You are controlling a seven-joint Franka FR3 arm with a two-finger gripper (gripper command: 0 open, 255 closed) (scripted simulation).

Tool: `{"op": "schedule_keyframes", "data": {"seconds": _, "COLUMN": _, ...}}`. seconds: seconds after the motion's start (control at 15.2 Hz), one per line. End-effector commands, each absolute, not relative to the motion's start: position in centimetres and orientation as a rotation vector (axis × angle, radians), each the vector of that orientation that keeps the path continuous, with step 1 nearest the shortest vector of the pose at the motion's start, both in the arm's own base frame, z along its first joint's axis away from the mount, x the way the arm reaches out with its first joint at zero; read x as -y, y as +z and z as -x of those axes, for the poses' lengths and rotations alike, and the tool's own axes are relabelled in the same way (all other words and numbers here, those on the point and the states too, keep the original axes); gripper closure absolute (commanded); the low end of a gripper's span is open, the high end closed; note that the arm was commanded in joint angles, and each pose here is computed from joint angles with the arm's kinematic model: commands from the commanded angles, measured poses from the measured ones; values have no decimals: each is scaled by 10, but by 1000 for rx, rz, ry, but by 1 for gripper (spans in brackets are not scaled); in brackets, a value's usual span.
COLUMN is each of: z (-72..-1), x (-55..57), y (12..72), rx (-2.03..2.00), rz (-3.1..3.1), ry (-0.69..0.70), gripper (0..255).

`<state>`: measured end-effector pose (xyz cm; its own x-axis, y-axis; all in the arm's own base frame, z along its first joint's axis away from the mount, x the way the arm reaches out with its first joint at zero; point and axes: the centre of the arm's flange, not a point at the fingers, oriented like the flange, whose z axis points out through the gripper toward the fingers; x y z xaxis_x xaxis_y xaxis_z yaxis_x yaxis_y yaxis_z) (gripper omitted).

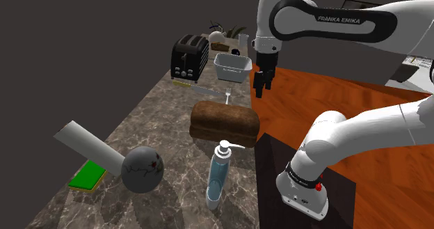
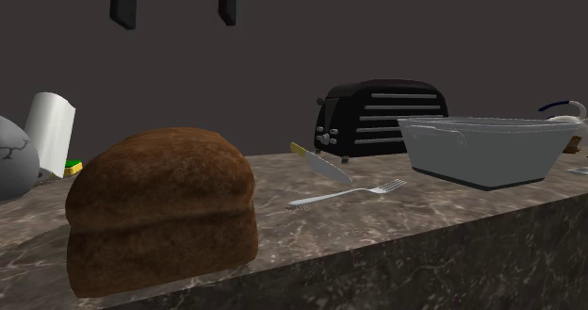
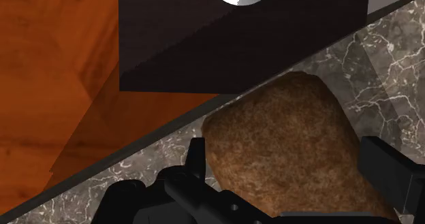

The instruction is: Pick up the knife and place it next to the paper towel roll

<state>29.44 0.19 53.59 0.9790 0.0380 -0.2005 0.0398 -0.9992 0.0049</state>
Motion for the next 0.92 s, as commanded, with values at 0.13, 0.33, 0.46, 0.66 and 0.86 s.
{"op": "schedule_keyframes", "data": {"seconds": 0.13, "z": -314, "x": 9, "y": 525, "rx": -105, "rz": -3118, "ry": -296, "gripper": 0}}
{"op": "schedule_keyframes", "data": {"seconds": 0.33, "z": -343, "x": 23, "y": 508, "rx": -169, "rz": -3118, "ry": -268, "gripper": 0}}
{"op": "schedule_keyframes", "data": {"seconds": 0.46, "z": -363, "x": 32, "y": 497, "rx": -213, "rz": -3118, "ry": -249, "gripper": 0}}
{"op": "schedule_keyframes", "data": {"seconds": 0.66, "z": -394, "x": 45, "y": 481, "rx": -278, "rz": -3116, "ry": -220, "gripper": 0}}
{"op": "schedule_keyframes", "data": {"seconds": 0.86, "z": -426, "x": 56, "y": 466, "rx": -342, "rz": -3113, "ry": -191, "gripper": 0}}
